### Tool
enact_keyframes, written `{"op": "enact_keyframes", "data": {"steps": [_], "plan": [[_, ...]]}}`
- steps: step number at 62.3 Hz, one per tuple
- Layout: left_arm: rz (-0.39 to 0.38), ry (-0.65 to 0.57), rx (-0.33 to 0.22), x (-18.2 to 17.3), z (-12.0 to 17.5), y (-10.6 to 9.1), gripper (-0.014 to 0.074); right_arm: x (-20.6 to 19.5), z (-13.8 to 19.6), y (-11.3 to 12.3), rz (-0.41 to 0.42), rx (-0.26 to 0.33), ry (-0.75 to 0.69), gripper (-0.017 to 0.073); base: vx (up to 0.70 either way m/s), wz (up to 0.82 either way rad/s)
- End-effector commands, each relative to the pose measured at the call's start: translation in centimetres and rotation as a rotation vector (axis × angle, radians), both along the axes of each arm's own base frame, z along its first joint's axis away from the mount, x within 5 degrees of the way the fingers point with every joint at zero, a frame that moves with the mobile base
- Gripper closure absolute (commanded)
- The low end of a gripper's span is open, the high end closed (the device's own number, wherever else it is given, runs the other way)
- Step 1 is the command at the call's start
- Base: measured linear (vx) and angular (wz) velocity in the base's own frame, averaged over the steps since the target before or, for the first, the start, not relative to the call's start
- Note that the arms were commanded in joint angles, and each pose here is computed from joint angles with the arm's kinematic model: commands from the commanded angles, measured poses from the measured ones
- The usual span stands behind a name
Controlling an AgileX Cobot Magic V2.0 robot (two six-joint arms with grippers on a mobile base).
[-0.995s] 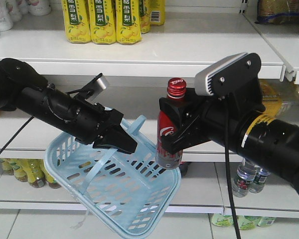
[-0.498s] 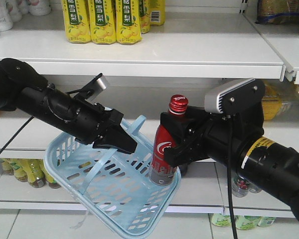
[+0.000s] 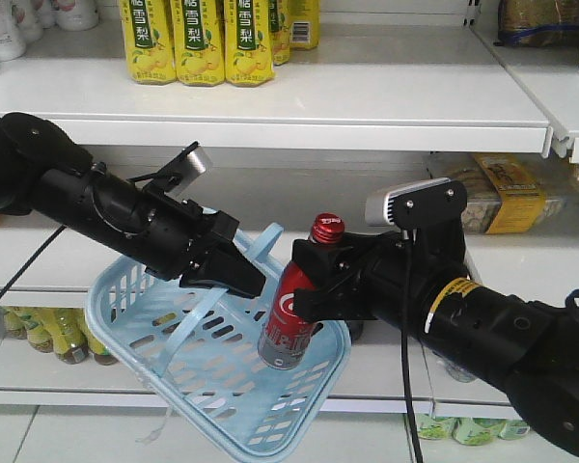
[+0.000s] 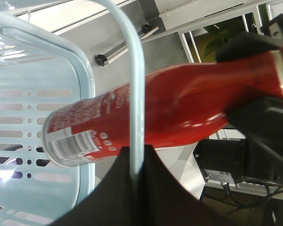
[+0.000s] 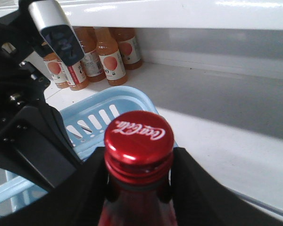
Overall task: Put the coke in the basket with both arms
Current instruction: 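Move the held red Coca-Cola bottle over the basket held by the left gripper, then open the right gripper to drop the bottle into the basket and withdraw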
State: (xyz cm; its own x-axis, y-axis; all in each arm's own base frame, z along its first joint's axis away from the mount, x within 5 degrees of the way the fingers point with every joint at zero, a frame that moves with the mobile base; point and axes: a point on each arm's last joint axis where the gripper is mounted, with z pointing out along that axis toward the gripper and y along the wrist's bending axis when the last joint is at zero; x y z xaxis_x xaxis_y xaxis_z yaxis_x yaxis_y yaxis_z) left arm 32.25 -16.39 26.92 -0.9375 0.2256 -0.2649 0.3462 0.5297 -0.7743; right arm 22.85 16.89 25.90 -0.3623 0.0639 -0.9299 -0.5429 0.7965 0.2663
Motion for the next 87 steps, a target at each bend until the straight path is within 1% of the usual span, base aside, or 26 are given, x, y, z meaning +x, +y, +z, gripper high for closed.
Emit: {"op": "enact_keyframes", "data": {"steps": [1, 10, 18, 52, 62, 70, 87], "plan": [[0.013, -0.054, -0.101, -0.5, 3.3, -0.4, 0.0599, 0.1, 2.7, 0.4, 0.029, 0.103, -0.147, 0.0559, 0.00, 0.00], [0.013, -0.054, -0.101, -0.5, 3.3, -0.4, 0.0599, 0.0, 2.6, 0.6, 0.052, 0.073, -0.160, 0.0545, 0.00, 0.00], [0.013, -0.054, -0.101, -0.5, 3.3, -0.4, 0.0599, 0.0, 2.4, 0.6, 0.057, 0.053, -0.151, 0.0507, 0.00, 0.00], [0.013, -0.054, -0.101, -0.5, 3.3, -0.4, 0.0599, 0.1, 1.8, 0.5, 0.048, 0.019, -0.109, 0.0256, 0.00, 0.00], [0.013, -0.054, -0.101, -0.5, 3.3, -0.4, 0.0599, 0.1, 1.6, 0.4, 0.045, 0.004, -0.095, 0.0203, 0.00, 0.00], [0.013, -0.054, -0.101, -0.5, 3.3, -0.4, 0.0599, 0.1, 1.5, 0.4, 0.045, -0.008, -0.088, 0.0185, 0.00, 0.00], [0.013, -0.054, -0.101, -0.5, 3.3, -0.4, 0.0599, 0.1, 1.6, 0.4, 0.048, -0.008, -0.098, 0.0184, 0.00, 0.00]]}}
